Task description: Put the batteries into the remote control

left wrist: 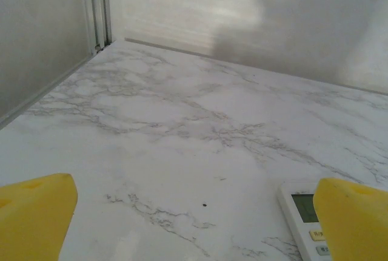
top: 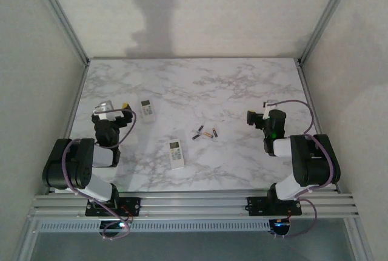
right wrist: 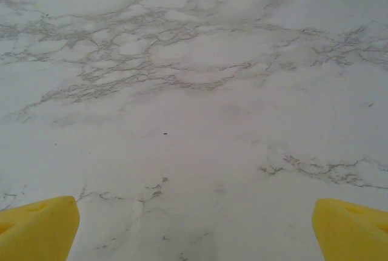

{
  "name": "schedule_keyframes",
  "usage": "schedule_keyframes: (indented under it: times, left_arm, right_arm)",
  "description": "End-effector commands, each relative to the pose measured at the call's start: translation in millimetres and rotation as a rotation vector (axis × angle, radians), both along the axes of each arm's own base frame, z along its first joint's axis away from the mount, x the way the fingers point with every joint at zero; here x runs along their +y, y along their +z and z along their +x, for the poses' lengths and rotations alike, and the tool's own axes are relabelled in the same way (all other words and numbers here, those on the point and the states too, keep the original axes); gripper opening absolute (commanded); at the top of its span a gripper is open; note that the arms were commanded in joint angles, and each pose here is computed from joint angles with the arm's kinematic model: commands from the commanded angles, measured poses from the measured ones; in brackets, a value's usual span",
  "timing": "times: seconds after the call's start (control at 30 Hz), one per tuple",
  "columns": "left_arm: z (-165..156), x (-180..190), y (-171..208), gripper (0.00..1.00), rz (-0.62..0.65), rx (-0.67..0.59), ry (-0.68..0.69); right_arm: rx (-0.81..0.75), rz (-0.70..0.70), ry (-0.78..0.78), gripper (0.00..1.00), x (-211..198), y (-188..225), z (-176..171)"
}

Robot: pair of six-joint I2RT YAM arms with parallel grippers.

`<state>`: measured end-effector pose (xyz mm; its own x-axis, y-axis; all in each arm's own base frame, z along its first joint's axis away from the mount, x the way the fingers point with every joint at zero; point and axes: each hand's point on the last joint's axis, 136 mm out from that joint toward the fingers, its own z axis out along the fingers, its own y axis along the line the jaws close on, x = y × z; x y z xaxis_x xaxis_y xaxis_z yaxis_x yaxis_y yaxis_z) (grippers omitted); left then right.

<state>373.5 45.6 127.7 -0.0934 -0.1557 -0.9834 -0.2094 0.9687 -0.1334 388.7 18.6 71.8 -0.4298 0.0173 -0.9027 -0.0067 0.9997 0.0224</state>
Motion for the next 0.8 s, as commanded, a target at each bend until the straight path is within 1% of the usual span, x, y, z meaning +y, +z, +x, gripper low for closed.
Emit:
schedule_keyframes:
  times: [0.0,0.77]
  left_arm:
    - [-0.7,-1.0,2.4,1.00,-0.010,-0.021,0.006]
    - [-0.9,-0.3,1.7,1.00,-0.011,-0.018,0.006]
  right_arm:
    - [-0.028,-0.004,0.015,0.99,2.1,10.4,5.0]
    - [-0.032,-0.001,0.019,0.99,2.5,12.8,5.0]
